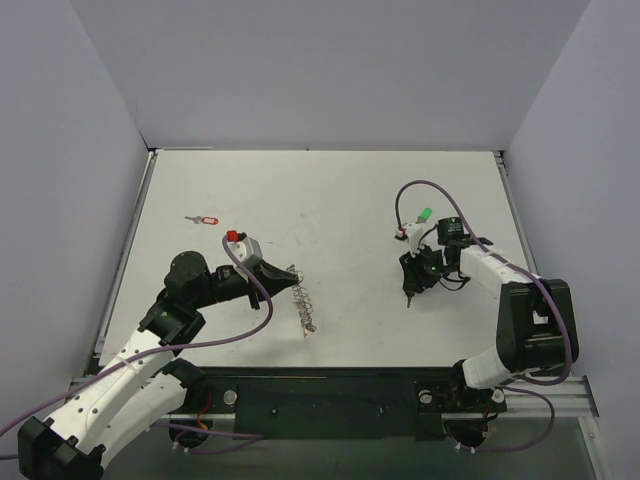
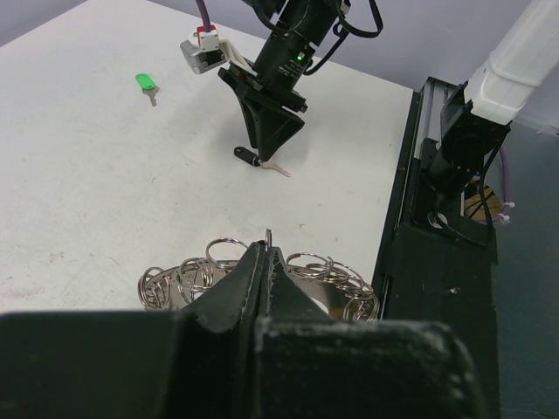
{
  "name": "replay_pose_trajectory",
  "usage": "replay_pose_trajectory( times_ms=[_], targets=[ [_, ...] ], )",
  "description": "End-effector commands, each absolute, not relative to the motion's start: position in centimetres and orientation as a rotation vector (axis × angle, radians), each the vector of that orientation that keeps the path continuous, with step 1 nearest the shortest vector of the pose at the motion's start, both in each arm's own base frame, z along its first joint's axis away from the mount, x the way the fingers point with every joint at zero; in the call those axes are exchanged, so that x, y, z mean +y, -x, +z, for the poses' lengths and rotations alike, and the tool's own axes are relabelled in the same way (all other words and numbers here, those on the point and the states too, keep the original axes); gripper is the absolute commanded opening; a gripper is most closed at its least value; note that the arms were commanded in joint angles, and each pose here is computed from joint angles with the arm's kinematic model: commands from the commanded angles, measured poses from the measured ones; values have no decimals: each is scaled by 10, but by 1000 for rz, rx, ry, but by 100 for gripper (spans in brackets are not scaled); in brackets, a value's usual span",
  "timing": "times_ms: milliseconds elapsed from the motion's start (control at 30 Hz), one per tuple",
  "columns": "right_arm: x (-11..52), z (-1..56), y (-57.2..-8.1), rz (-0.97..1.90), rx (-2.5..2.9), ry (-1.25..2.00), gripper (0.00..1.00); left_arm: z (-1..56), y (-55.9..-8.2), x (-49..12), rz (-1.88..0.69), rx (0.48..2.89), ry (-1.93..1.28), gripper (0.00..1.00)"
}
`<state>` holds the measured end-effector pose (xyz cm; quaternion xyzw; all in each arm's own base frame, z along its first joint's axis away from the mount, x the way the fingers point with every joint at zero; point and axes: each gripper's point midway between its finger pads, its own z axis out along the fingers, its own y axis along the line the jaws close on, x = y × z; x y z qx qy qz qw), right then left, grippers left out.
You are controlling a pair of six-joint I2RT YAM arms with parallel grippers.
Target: Put the keys on the keyring
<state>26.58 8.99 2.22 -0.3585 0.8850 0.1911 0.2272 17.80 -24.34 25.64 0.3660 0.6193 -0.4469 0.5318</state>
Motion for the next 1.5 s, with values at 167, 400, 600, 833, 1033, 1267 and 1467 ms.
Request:
replay_pose_trajectory(
  times_ms=[167,400,600,833,1033,1267,1467],
  targets=[
    [91,21,-266,516,2483,1053,30,301,-176,-244,-1055,1319,-878,0],
    [90,20,-266,502,2504,1070,30,301,-177,-244,-1056,1322,-877,0],
    [91,19,-265,505,2518,1087,27,301,-176,-244,-1059,1322,-878,0],
    [92,18,-265,503,2521,1101,26,300,-176,-244,-1058,1323,-879,0],
    [92,17,-266,502,2531,1106,24,301,-176,-244,-1057,1321,-879,0],
    [93,16,-265,504,2541,1121,23,301,-176,-244,-1057,1320,-879,0],
    [94,17,-264,511,2536,1133,21,301,-176,-244,-1057,1320,-879,0]
  ],
)
